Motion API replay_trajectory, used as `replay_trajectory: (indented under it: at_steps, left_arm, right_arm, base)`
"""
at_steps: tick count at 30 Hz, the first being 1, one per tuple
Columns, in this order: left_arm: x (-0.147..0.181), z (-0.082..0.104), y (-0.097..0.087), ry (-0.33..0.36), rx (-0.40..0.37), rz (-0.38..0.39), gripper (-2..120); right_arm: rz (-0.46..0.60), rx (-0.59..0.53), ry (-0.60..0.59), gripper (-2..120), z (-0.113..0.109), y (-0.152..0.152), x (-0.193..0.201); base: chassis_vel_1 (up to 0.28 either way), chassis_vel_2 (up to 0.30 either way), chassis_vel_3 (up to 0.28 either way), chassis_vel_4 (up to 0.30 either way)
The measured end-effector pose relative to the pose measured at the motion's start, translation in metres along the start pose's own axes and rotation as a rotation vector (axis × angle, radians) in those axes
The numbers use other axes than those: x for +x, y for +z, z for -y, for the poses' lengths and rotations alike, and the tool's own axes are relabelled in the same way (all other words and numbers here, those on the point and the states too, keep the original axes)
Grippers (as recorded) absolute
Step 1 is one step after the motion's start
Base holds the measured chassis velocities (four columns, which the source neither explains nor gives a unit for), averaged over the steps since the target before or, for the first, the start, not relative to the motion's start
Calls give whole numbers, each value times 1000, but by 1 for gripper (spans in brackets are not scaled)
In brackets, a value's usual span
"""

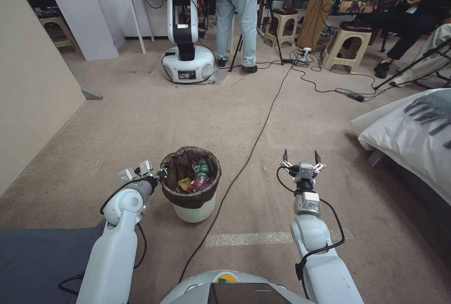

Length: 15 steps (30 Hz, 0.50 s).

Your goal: Pick up the trash bin, then pick up the garbage from the floor and place it into the trash bin.

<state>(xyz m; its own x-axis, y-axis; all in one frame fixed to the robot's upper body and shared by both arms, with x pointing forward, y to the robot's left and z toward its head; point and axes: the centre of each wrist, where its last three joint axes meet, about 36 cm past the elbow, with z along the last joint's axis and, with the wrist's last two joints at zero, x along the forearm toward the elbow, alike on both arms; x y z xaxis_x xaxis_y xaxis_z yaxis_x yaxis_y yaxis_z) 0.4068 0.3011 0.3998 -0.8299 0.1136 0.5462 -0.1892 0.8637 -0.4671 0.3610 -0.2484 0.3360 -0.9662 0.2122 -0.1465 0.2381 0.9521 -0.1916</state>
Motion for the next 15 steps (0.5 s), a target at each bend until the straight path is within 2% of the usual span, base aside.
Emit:
replay_trajectory:
  at_steps: [8, 15]
  left_arm:
    - [-5, -18, -4, -45, -9, 13, 5]
    - [-13, -27, 3, -58, -20, -1, 5]
  right_arm:
    - [-3, -3, -5, 100, -2, 1, 1]
    - [-4, -2, -7, 100, -3, 1, 0]
  base:
    - [0, 0, 0, 0]
    - [0, 0, 0, 0]
